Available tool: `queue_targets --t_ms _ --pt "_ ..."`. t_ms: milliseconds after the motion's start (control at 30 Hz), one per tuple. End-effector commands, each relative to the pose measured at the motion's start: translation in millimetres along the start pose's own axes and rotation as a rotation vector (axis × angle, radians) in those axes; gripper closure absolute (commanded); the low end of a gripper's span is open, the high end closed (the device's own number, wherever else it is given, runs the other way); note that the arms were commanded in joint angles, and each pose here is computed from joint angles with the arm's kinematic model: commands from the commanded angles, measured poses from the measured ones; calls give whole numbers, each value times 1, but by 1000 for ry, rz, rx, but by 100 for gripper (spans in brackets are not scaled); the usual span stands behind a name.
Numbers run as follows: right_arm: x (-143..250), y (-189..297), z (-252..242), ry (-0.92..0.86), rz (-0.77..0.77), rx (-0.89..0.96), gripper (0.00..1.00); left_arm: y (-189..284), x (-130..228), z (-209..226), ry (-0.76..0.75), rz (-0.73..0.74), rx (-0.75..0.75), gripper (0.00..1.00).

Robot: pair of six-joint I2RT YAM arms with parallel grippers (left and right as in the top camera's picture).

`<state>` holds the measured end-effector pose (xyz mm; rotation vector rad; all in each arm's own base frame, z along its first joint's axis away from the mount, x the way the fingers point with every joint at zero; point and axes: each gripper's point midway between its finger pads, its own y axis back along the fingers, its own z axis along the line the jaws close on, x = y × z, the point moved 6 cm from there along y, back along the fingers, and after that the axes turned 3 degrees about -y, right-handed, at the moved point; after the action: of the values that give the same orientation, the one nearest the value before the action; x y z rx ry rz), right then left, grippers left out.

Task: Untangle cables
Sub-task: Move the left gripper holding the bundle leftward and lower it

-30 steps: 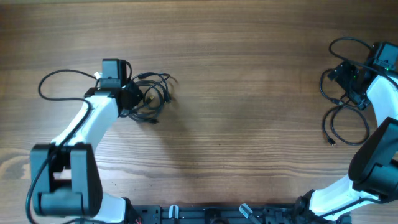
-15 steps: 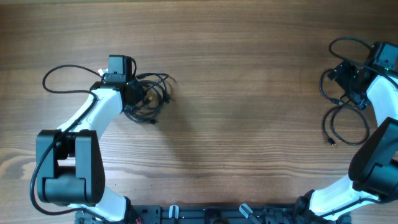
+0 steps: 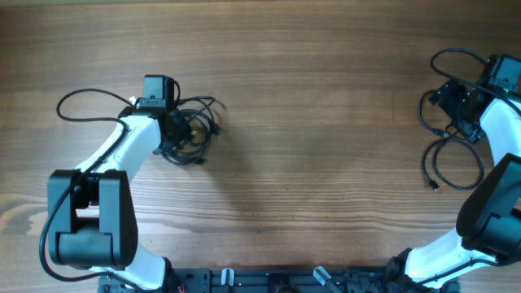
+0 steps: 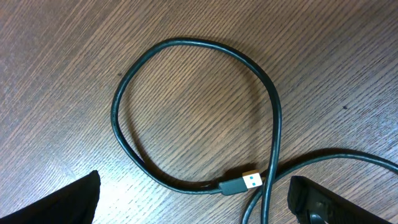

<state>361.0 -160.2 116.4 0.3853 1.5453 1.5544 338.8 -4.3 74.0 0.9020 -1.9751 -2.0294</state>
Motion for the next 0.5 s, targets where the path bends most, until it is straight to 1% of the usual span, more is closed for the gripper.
queue_targets --t_ms 0,167,300,333,367,400,467 --pt "-6 6 4 -11 -20 -20 0 9 -14 -1 -1 -76 -36 74" --pt "-6 6 4 -11 -20 -20 0 23 -17 -4 -15 -44 -57 73" --pt "-6 6 4 -11 -20 -20 0 24 -8 2 -21 11 -95 73" --pt "-6 6 4 -11 -20 -20 0 23 -5 4 -23 22 -103 73" --pt "-6 6 4 -11 -20 -21 0 21 -2 6 -19 30 -109 78" --pt "-6 6 4 -11 -20 -20 0 16 2 8 4 37 -115 79" --pt "-6 6 4 -11 -20 -20 0 3 8 10 23 34 -113 78"
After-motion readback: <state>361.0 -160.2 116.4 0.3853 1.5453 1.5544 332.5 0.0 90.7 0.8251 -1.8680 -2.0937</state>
